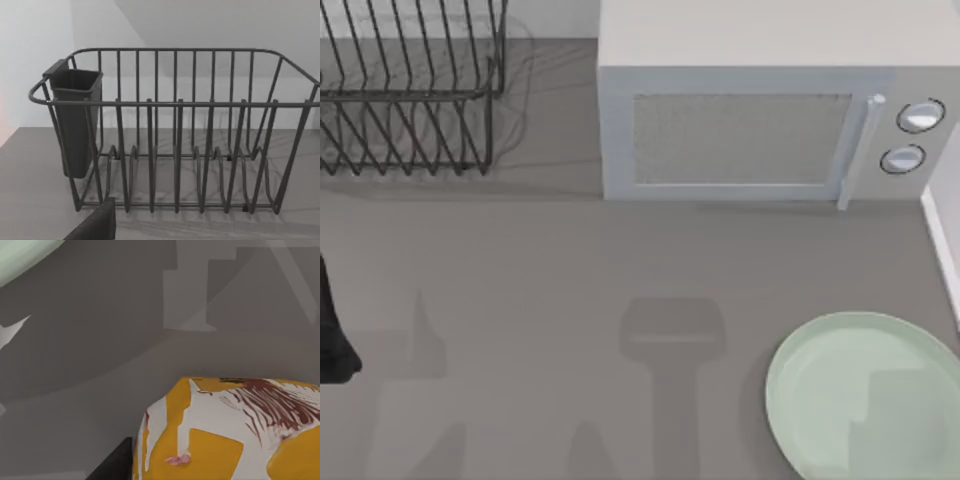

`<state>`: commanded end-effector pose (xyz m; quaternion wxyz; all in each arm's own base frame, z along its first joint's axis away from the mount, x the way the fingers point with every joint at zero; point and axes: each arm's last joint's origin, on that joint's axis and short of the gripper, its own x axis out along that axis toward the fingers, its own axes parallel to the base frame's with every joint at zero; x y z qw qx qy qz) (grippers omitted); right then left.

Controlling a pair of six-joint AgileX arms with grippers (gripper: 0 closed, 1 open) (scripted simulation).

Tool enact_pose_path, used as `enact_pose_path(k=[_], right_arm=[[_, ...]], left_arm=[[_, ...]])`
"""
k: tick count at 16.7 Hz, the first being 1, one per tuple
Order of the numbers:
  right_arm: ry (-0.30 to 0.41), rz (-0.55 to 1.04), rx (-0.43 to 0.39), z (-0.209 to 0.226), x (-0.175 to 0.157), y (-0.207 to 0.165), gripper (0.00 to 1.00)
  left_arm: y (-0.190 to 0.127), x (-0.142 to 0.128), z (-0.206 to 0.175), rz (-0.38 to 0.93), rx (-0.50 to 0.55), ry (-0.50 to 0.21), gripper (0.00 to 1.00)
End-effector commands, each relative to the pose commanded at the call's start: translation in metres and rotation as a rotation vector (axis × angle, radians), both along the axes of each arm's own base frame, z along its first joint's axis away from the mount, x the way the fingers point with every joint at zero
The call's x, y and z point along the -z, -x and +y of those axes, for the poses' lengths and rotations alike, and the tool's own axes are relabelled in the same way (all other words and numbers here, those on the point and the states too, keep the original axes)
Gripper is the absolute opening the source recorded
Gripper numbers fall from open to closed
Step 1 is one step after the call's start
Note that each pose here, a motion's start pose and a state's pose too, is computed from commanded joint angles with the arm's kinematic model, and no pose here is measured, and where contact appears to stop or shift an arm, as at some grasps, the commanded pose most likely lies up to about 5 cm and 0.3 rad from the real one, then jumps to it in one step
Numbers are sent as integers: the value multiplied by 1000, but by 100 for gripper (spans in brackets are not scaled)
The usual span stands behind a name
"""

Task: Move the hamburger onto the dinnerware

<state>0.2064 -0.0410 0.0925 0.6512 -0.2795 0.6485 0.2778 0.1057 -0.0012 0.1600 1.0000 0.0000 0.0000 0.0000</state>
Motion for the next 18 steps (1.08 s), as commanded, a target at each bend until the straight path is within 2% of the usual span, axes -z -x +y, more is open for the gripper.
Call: enact_pose_path(k=[1,5,13,18], right_arm=[[-11,-5,24,0,-22,-1,0],[-10,-11,26,-2,-38,-6,0],[-12,3,23,0,-117,-1,0],[-12,-1,25,0,-121,-1,0]], left_arm=[[0,0,0,0,0,0,100],[0,0,0,0,0,0,100],[0,0,0,0,0,0,100],[0,0,0,0,0,0,100]])
